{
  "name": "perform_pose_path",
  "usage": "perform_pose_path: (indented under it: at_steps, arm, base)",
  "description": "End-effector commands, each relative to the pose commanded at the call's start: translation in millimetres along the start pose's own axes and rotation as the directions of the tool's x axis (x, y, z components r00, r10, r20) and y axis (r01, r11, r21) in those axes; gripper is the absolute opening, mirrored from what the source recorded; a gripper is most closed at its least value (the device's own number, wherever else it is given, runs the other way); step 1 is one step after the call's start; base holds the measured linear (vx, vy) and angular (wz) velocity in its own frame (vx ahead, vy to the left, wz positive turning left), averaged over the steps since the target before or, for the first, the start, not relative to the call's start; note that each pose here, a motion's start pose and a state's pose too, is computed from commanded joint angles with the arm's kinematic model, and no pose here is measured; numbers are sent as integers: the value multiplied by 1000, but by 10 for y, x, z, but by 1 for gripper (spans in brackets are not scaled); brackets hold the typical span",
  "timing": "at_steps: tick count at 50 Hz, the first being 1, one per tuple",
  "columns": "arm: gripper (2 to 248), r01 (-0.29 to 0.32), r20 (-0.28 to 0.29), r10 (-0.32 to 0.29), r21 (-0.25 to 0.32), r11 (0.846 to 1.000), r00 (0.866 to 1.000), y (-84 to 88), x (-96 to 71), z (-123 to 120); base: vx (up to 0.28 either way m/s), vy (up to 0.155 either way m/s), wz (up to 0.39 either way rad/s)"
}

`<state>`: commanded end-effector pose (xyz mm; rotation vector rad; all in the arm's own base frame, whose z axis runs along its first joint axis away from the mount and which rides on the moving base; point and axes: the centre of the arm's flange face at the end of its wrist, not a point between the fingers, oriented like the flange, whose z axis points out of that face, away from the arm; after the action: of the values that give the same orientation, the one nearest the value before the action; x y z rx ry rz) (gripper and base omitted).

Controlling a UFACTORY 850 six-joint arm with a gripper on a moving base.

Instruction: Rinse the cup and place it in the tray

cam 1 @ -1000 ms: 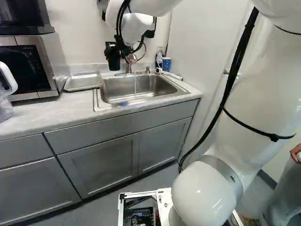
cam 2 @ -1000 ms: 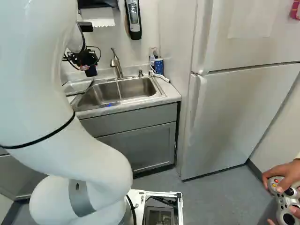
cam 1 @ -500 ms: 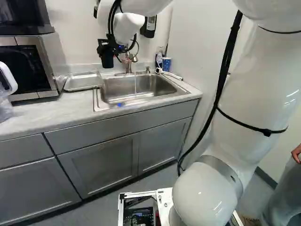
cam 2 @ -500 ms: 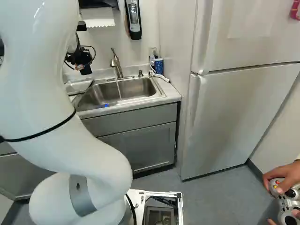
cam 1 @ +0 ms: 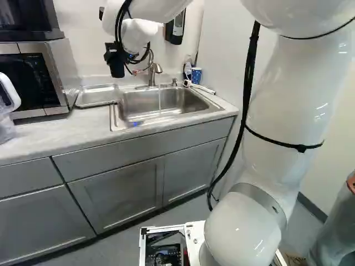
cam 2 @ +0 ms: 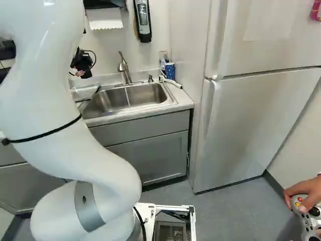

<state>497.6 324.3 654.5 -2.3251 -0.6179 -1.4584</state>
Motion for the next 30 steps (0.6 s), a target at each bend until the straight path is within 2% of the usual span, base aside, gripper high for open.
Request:
perform_pose_path:
  at_steps: [30]
  arm:
    - [121,3,-16,-2,34,999,1000,-386,-127,506]
  base:
    - [0,0,0]
